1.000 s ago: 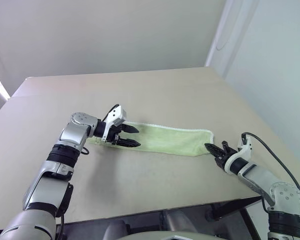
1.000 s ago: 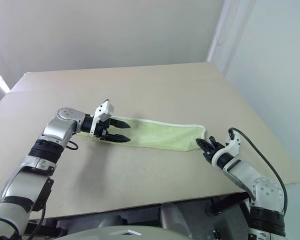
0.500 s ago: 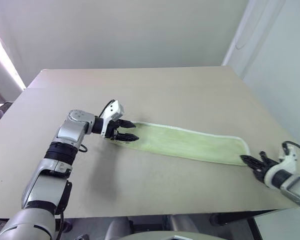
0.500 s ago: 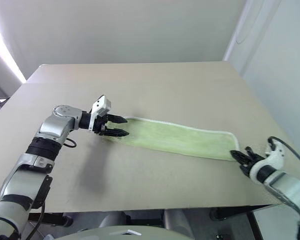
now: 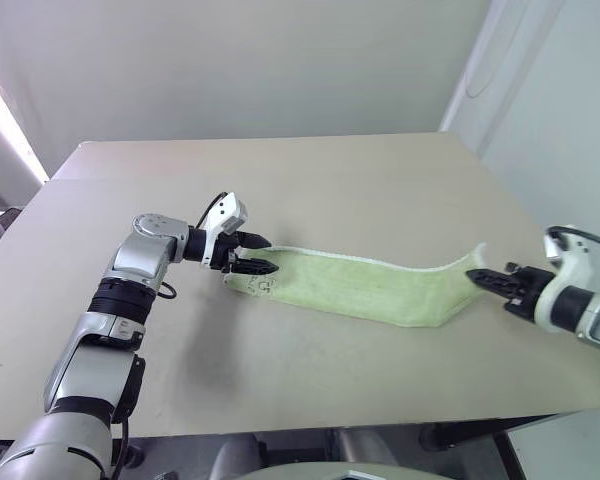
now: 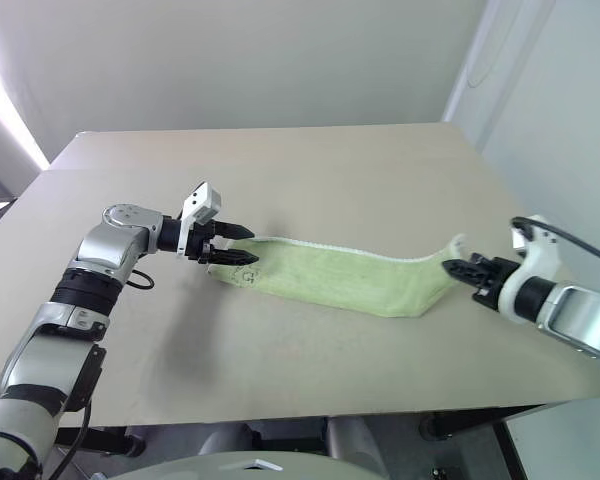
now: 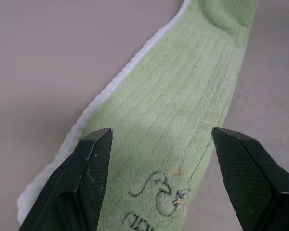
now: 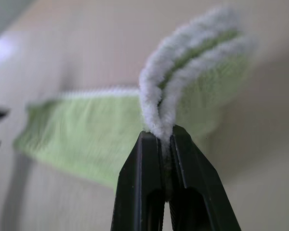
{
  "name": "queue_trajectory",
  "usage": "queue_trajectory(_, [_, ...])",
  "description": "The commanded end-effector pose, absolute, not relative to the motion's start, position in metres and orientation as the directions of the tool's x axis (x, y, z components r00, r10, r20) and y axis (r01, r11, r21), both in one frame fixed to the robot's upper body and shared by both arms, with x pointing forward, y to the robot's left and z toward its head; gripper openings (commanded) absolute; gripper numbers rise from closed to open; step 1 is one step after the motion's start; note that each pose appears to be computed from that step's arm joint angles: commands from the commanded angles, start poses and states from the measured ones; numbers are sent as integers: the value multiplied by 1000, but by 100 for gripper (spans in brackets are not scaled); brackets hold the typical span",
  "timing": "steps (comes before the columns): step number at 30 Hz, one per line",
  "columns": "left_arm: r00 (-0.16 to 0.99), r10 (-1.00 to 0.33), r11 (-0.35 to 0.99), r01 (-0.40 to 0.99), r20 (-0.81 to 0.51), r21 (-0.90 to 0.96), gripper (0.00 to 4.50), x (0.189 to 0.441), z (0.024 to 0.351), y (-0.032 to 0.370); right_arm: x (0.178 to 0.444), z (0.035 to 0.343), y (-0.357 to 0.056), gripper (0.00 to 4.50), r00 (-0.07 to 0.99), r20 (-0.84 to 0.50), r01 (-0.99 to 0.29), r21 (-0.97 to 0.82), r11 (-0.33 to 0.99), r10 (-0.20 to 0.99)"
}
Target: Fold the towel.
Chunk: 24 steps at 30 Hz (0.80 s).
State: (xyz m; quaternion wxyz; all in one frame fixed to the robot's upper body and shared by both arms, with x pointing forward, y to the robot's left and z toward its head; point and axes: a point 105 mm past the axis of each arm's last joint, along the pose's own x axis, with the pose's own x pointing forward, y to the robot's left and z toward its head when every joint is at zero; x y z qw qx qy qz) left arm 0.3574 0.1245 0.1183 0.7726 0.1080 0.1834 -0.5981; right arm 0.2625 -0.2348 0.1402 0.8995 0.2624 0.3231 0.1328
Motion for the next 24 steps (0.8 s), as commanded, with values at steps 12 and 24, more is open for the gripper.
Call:
queue_trajectory(12, [256,-890,272,962,-377,11,348,364,143,123,287,99,-132,6,593,-511,-193,661,725,623])
queue_trajectory(24, [273,-880,291,957,-388,14,348,362,142,130,318,82,-123,6,652,-520,-164,613,773,551])
